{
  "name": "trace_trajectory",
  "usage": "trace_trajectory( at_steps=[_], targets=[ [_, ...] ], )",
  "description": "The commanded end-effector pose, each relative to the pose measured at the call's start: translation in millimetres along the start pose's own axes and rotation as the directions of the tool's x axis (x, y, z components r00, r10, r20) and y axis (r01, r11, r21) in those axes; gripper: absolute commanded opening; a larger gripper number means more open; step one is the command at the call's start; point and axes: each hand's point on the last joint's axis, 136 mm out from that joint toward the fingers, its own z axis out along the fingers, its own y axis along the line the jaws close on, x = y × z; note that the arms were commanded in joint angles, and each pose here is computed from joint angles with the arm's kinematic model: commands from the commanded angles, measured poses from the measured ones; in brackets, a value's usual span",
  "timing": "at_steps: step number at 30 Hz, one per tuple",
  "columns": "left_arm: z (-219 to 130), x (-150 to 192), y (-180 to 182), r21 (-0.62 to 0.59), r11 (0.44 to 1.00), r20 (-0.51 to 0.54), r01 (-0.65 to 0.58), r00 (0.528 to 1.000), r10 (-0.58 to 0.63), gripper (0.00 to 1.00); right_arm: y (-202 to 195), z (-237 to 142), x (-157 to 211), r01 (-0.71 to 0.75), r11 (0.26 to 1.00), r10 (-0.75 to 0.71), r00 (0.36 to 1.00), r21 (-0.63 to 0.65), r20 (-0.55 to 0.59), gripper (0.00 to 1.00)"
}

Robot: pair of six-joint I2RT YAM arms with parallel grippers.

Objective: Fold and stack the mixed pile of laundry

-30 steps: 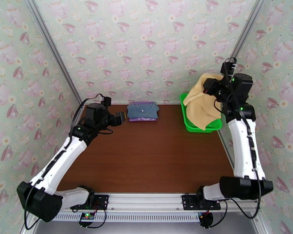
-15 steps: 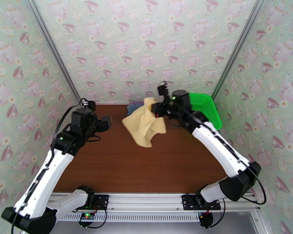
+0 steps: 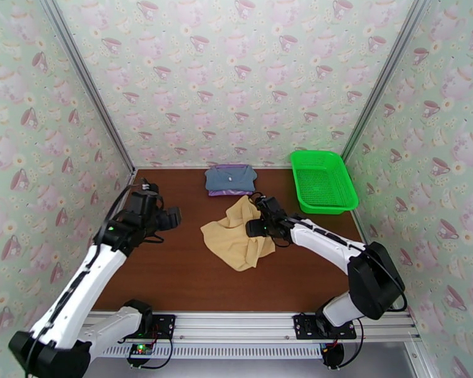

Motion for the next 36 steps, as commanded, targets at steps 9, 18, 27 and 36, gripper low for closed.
trace_trajectory(
  at_steps=[9,18,27,36],
  targets=[
    [114.5,53.6,-63.0,0.218,0.965,-0.248,0.149,0.964,-0.093,0.78,-4.9,-72.2,-19.2,0.071,0.997,-0.072,0.989,0.017,0.127,0.91],
    [188.0,68.4,-85.3,0.144,0.975,-0.330,0.170,0.937,-0.115,0.67,-3.8,-110.3,-1.4,0.038,0.997,-0.027,0.984,-0.062,0.174,0.88],
    [224.5,106.2,-66.7,-0.096,0.995,-0.458,-0.020,0.889,-0.027,0.55,-0.5,-123.0,3.5,0.022,0.993,0.005,0.975,-0.116,0.220,0.86],
    [227.9,136.8,-60.1,-0.152,0.985,-0.523,-0.083,0.852,-0.009,0.10,-2.8,-135.1,7.6,0.054,0.991,-0.020,0.966,-0.124,0.257,0.85]
  ],
)
